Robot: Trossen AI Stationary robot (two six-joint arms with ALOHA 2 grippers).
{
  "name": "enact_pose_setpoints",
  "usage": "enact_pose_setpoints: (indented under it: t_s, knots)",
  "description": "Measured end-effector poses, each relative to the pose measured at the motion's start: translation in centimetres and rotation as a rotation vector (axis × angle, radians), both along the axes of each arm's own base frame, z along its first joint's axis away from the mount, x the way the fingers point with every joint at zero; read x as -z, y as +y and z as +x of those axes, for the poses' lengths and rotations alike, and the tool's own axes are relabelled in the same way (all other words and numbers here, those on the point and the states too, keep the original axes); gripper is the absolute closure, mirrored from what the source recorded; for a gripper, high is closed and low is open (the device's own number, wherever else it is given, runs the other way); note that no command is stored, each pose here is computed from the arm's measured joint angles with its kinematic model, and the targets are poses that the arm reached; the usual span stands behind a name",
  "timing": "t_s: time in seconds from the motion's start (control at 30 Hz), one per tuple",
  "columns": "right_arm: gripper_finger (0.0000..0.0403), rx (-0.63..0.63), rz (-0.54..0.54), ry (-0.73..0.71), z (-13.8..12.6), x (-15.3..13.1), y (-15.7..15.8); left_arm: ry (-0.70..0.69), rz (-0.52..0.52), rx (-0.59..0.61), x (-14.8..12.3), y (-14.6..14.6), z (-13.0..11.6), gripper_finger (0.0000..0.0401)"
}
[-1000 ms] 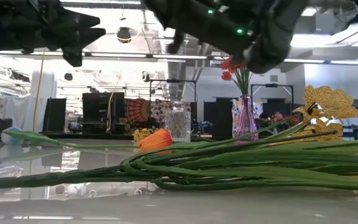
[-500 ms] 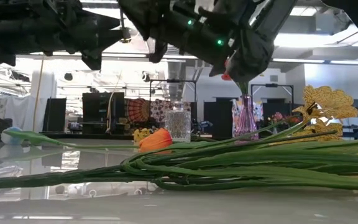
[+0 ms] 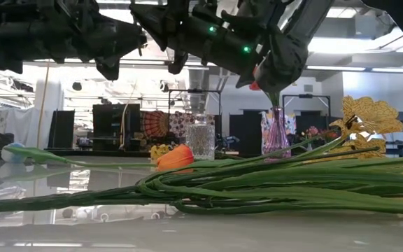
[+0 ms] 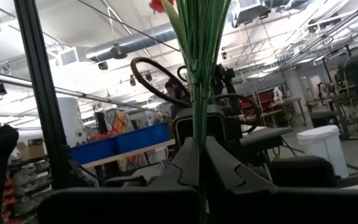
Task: Sort flowers into vase by color
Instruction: Put the red flower into the pink flower vase
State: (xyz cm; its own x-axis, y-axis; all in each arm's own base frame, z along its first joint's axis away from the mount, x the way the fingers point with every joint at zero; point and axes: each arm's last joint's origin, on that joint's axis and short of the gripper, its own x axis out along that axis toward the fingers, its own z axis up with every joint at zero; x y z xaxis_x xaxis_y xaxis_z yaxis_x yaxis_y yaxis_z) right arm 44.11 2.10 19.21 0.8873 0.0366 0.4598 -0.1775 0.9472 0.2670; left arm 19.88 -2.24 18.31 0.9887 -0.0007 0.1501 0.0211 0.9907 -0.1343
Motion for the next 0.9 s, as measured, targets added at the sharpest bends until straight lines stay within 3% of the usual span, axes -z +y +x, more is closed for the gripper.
enact_pose_setpoints:
  t_s: [0.13, 0.3, 0.4, 0.57, 0.73, 0.9]
  knots:
    - [0.0365, 0.006, -0.015, 0.008, 0.0, 0.1, 0.0, 0.013, 0.002, -0.007, 0.1, 0.0, 0.0, 0.039]
    - [0.0312, -0.005, -0.023, 0.034, 0.1, 0.2, -0.1, 0.043, 0.004, -0.022, 0.4, 0.1, 0.0, 0.0398]
    - [0.0287, -0.073, -0.065, 0.08, 0.2, -0.2, -0.5, 0.069, 0.008, -0.035, 0.5, 0.1, -0.1, 0.0399]
    - [0.0252, -0.095, -0.101, 0.253, 0.2, -1.1, -1.5, 0.141, 0.013, -0.056, 0.5, 0.6, -0.4, 0.04]
    - [0.0234, -0.062, -0.232, 0.394, -0.3, -2.4, -1.5, 0.261, 0.027, -0.078, 0.2, 0.9, -0.5, 0.0401]
    - [0.0239, 0.017, -0.312, 0.467, -1.1, -3.7, -1.4, 0.291, 0.032, -0.082, 0.0, 0.9, -0.8, 0.0401]
